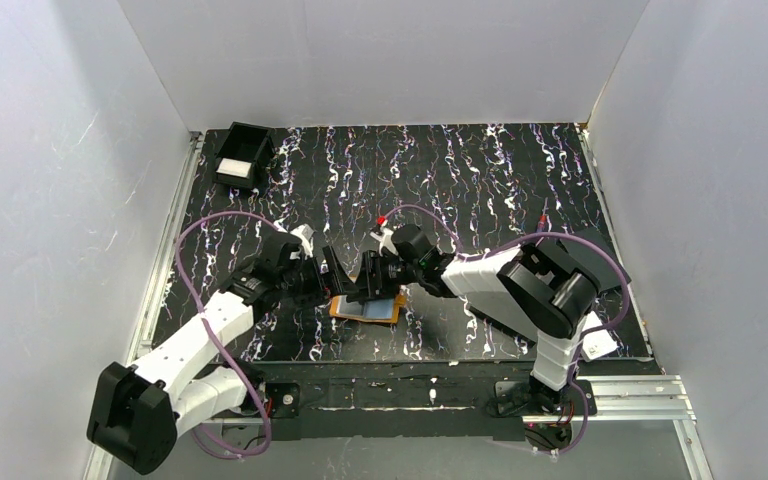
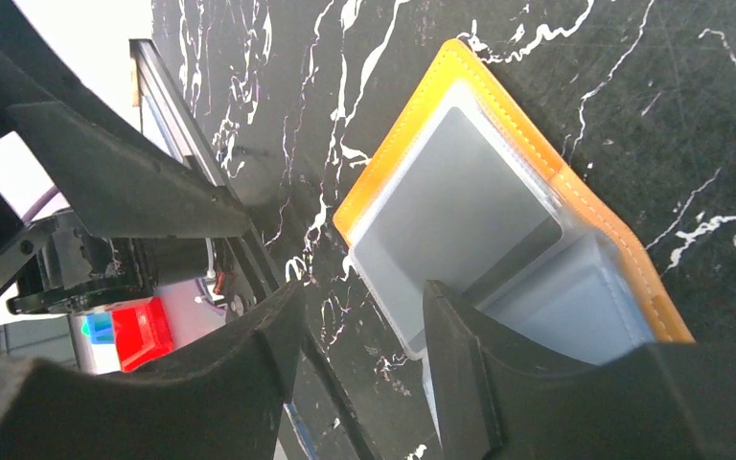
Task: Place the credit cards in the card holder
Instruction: Open the card holder.
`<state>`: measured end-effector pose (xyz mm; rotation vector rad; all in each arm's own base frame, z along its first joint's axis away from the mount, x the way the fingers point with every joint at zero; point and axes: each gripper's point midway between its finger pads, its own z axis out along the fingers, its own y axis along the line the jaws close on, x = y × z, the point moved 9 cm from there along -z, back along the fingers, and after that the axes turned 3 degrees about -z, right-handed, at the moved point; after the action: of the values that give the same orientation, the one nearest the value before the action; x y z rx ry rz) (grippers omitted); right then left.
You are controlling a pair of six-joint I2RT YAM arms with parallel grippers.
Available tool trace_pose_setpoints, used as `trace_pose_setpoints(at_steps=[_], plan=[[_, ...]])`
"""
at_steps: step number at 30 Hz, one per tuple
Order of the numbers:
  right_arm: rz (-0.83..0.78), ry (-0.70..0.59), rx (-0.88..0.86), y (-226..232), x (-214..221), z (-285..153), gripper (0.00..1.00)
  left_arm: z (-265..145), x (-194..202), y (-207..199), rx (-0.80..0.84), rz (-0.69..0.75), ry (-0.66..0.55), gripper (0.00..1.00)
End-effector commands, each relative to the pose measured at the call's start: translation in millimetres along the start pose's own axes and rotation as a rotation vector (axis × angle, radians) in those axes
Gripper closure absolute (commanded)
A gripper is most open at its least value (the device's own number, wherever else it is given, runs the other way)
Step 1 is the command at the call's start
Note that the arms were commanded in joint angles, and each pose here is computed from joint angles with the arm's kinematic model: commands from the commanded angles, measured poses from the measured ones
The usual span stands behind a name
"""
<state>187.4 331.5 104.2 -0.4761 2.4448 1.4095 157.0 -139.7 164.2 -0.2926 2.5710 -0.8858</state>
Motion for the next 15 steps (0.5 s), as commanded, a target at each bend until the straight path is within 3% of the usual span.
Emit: trace_pose_setpoints(at_steps=[1, 8, 15], plan=[[-0.089, -0.035, -0.066, 22.2, -18.1, -3.1, 0.42, 5.8, -2.0, 2.0, 0.004, -0.009, 0.053, 0.18], [-0.102, -0.033, 0.01, 27.6, -18.0, -25.0, 0.38, 23.3, 1.0, 10.1, 0.018, -0.057, 0.097, 0.37], [-0.175, -0.029, 0.11, 26.6, -12.8, -46.5, 0.37, 23.1, -0.7, 8.2, 0.031, -0.074, 0.091, 0.38]])
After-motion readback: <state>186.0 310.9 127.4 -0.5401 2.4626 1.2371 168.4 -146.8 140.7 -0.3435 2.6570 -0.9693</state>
